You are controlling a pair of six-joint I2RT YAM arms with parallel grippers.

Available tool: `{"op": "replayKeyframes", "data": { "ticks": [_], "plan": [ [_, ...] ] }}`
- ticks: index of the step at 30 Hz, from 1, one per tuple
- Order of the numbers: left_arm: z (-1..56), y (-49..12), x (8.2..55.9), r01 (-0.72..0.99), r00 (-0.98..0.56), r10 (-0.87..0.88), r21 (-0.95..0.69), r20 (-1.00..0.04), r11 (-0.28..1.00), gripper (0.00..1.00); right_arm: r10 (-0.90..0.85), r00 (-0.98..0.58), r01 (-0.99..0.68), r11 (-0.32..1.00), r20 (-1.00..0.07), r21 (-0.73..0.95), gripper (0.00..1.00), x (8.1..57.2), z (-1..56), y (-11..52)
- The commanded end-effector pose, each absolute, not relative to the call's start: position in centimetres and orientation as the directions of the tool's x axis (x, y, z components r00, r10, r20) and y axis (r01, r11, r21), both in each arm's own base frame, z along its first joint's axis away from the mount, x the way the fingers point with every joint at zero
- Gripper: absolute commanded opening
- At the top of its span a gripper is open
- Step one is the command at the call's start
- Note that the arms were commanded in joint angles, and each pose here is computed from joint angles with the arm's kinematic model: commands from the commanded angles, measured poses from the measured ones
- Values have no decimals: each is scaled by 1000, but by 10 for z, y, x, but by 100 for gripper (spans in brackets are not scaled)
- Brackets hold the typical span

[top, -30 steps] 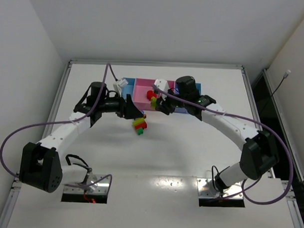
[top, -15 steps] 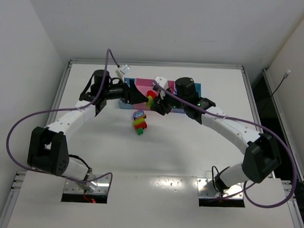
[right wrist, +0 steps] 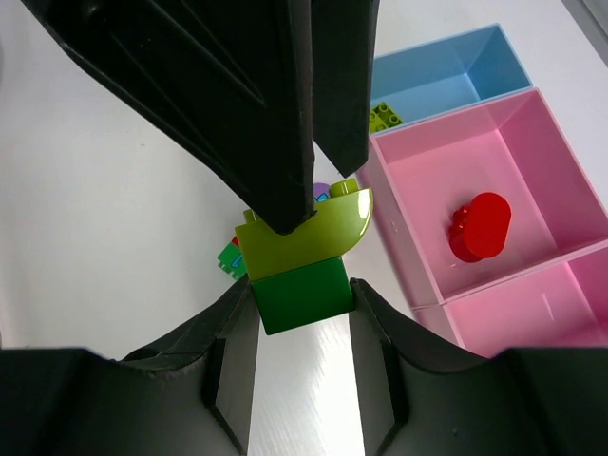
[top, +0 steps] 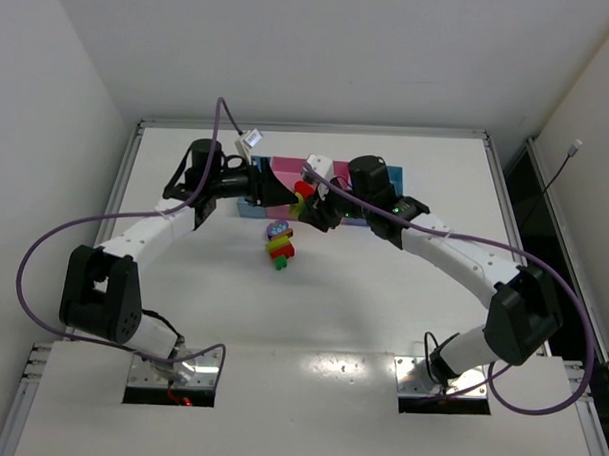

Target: Sort the legos into containers by color

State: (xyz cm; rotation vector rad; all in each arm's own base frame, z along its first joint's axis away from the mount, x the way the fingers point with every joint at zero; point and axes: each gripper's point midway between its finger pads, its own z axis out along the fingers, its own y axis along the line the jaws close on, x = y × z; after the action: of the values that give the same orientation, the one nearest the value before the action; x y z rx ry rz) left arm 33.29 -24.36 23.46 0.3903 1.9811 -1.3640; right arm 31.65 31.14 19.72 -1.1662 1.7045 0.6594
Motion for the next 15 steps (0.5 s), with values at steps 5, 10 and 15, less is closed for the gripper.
{"op": "replayKeyframes", "data": {
  "ticks": [5, 10, 15],
  "plan": [
    [252, -256, 329, 648, -693, -119, -686, -711, 330, 68, -369, -37, -914, 388, -929, -118, 0, 328, 217, 329],
    [254, -257, 328, 656, -688, -116, -683, -716, 321, 68, -356, -34, -912, 393, -934, -116, 0, 333, 218, 333],
    [254, -257, 327, 659, -690, -111, -684, -716, 313, 39, -358, -36, -908, 401, -933, -119, 0, 334, 218, 332]
  ]
}}
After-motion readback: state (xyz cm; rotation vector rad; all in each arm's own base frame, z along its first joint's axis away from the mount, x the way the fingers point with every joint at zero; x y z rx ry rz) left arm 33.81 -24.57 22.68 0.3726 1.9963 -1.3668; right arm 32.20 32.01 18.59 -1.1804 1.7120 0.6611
